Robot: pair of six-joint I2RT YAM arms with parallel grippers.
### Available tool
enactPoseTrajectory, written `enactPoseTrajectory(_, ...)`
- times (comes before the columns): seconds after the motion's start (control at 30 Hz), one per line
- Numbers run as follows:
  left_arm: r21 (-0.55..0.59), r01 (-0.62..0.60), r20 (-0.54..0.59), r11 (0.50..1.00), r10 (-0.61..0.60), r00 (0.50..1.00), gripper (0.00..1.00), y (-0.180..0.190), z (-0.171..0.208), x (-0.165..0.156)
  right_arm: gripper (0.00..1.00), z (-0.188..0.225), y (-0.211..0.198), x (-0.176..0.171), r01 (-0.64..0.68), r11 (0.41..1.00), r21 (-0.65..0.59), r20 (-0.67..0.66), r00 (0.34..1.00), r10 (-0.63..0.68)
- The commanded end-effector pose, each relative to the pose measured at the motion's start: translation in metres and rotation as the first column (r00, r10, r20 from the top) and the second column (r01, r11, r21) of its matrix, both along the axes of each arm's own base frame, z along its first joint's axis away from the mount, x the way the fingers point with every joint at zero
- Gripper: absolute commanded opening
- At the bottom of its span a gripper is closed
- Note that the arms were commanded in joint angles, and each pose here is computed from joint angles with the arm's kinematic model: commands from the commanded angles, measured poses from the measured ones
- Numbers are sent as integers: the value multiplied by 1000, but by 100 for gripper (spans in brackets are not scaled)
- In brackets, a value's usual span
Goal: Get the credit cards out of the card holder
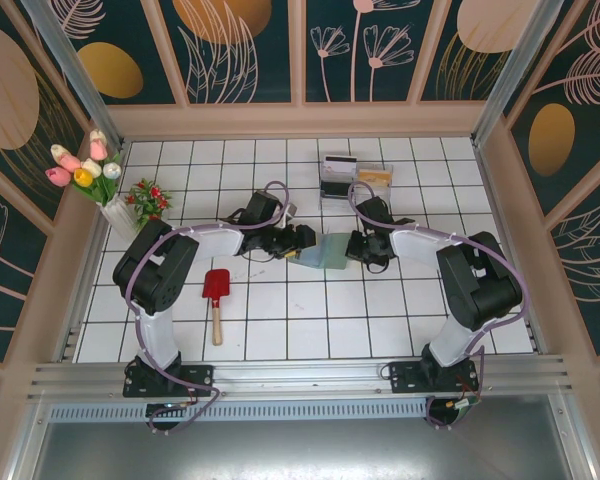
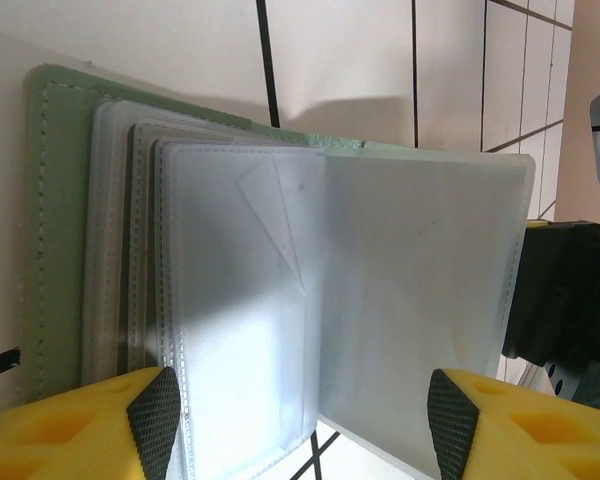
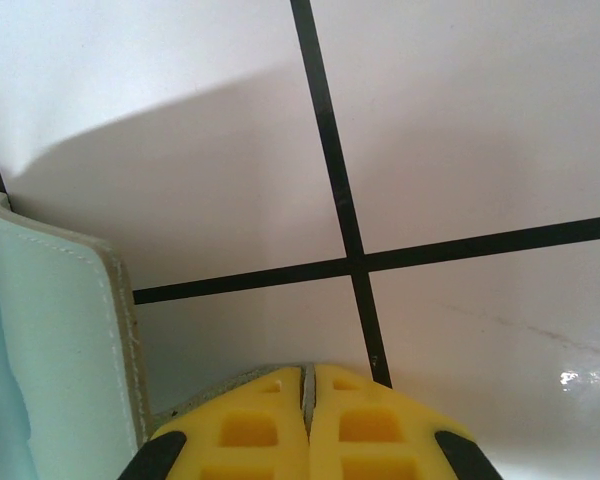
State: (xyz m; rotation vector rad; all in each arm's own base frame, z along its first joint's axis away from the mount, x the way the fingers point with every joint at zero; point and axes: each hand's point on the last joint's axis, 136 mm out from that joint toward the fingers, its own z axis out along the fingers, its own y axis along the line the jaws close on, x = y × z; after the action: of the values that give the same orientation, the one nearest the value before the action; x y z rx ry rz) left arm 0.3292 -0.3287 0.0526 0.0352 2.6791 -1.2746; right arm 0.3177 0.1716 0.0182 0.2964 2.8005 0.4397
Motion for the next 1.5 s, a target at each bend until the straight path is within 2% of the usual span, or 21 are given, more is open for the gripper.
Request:
enactPoseTrajectory(0.0, -5, 43, -8, 999, -43, 999, 68, -11, -1, -5, 2, 3, 4, 6, 6, 1000, 23, 5, 1000, -7)
enactPoseTrajectory(0.5, -98, 112, -9, 989, -114, 993, 66, -49, 10, -16, 2, 10, 13, 11, -8, 997, 71, 27, 1000, 6)
enactPoseTrajectory(0.63, -91, 100, -6, 991, -101, 995, 64, -52, 7, -12, 3, 15, 14, 12, -3, 996, 87, 40, 999, -1)
enactPoseTrajectory(0.77, -71, 90, -2, 993, -90, 996, 59, -50, 4, -11, 14, 30, 11, 14, 13, 994, 108, 76, 997, -21)
enactPoseTrajectory(0.97, -35, 92, -25, 995, -93, 995, 53, -44, -11, -16, 31, 62, -20, 20, 113, 990, 87, 150, 981, -125)
enactPoseTrajectory(1.1, -24, 85, -26, 996, -86, 996, 49, -43, -14, -15, 39, 91, -13, 23, 50, 980, 192, 232, 968, -95)
enactPoseTrajectory(1.27, -8, 78, -29, 997, -78, 997, 43, -41, -18, -14, 40, 107, 27, 18, -128, 942, 310, 257, 965, 46)
enactPoseTrajectory(1.47, 9, 67, -30, 998, -67, 997, 33, -38, -22, -14, 36, 78, 34, 21, -106, 965, 242, 184, 981, 62)
